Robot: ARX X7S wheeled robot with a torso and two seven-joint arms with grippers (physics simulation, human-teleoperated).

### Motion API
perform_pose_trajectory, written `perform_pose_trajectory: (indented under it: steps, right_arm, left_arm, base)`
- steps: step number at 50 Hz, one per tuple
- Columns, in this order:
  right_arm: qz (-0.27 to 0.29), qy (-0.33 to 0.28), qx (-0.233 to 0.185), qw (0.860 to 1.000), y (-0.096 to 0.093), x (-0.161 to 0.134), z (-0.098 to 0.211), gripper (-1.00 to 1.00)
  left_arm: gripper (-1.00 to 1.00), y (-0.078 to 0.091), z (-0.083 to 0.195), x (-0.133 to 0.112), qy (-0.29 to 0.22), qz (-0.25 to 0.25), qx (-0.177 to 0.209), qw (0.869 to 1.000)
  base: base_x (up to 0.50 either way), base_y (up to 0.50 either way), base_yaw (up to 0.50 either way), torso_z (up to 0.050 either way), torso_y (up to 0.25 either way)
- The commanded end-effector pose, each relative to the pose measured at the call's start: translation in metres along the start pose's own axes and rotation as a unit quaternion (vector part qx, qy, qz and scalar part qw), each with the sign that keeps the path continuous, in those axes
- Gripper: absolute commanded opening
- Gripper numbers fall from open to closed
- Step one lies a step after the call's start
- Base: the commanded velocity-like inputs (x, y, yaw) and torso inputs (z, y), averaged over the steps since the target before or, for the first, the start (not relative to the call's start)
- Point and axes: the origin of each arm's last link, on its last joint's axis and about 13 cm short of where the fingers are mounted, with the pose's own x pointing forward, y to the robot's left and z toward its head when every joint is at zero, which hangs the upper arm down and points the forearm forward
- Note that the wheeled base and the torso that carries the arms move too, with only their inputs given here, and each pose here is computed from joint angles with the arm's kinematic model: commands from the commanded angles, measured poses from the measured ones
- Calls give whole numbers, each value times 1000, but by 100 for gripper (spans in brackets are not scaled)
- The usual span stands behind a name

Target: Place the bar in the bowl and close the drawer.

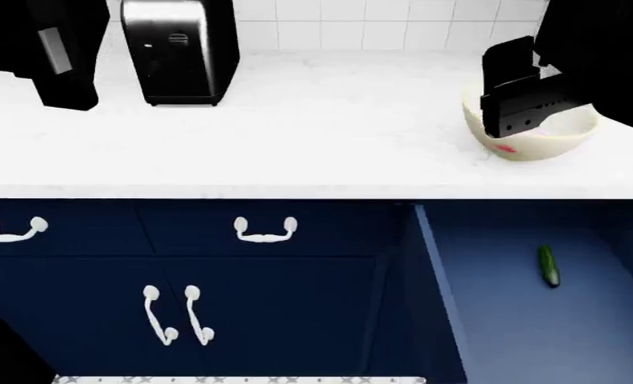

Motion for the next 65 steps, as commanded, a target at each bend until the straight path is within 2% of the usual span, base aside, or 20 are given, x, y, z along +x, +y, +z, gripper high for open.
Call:
perform_pose_trajectory:
  steps: [1, 11, 34, 41, 44, 60, 65]
  right_arm:
    - [-1, 3, -3, 1000, 1, -1, -1, 100]
    - [15, -4, -3, 1000, 0, -3, -1, 100]
    - [14, -18, -8, 1000, -1, -3, -4, 100]
    - [8, -11, 3, 1000, -1, -3, -2, 100]
    - [12, -5, 16, 1000, -2, -5, -1, 100]
    - [1, 0, 24, 1000, -2, -6, -7, 100]
    - [0, -3, 25, 1000, -2, -8, -8, 100]
  left_arm:
    - [100, -1, -1, -1, 1, -3, 2, 1000]
    - [100, -1, -1, 0, 2, -5, 3, 1000]
    - [100, -3, -4, 3, 7, -7, 5, 1000]
    - [100, -3, -4, 3, 8, -6, 5, 1000]
    - [100, -3, -4, 3, 8, -6, 5, 1000]
    - [100, -3, -7, 4, 13, -5, 6, 1000]
    - [100, -3, -7, 5, 14, -7, 6, 1000]
  base:
    - [30, 500, 0, 0, 0]
    - [297, 415, 0, 0, 0]
    - [500, 36, 0, 0, 1]
    - [470, 272, 0, 0, 0]
    - [92, 116, 0, 0, 7]
    - [0, 0, -1, 0, 0]
    - [-58, 1, -453, 0, 0]
